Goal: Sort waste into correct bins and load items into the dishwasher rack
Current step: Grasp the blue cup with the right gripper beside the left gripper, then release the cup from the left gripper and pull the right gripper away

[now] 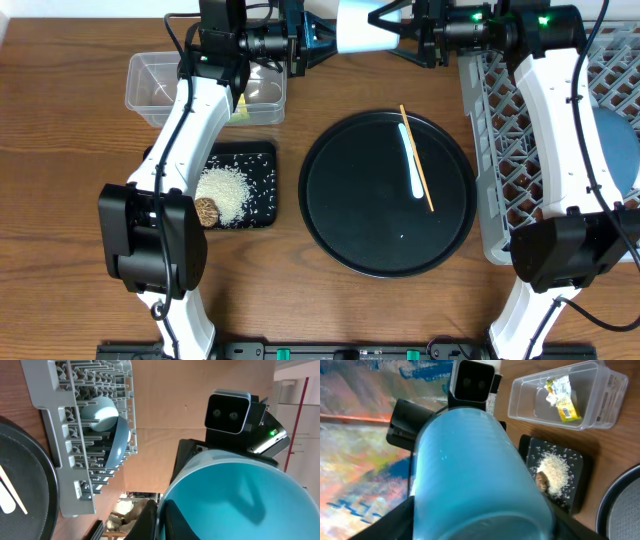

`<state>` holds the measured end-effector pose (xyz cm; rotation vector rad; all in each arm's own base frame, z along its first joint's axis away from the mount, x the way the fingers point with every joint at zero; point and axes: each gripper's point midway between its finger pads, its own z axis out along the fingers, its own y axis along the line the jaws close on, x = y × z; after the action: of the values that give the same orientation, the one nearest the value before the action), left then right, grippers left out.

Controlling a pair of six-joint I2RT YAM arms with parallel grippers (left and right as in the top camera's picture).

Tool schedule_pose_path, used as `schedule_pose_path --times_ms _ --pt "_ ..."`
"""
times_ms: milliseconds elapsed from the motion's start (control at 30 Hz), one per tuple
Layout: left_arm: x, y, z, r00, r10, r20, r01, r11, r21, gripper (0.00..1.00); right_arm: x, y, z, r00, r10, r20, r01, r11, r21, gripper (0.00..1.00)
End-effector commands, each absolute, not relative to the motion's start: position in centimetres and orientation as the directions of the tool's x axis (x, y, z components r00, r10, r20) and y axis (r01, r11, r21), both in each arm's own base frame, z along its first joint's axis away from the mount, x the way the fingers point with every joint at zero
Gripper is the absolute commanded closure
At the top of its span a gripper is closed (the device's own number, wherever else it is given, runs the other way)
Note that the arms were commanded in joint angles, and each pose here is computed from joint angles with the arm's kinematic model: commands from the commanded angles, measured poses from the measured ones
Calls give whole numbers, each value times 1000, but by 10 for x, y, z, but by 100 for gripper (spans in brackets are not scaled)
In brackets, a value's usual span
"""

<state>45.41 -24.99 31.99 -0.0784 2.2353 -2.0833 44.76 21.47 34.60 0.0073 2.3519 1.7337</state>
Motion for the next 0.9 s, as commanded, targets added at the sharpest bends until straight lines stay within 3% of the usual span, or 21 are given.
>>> schedule_pose_path --times_ms 0,167,567,700,867 --pt "432 -254 338 -998 10 -61 61 36 -997 94 460 213 328 -959 171 -225 -142 396 907 33" --pt "431 -254 339 -998 19 -61 61 34 -998 94 459 214 330 -960 160 -229 -153 387 909 46" --pt "427 -253 339 -997 40 -60 61 28 -998 94 459 214 331 -953 142 -268 -196 386 902 53" --pt "425 -254 340 -997 51 -60 61 25 -998 94 458 214 332 -950 133 -281 -211 385 898 69" --pt "425 -253 340 -997 50 -61 62 25 -998 93 459 213 332 -947 133 -292 -222 389 894 70"
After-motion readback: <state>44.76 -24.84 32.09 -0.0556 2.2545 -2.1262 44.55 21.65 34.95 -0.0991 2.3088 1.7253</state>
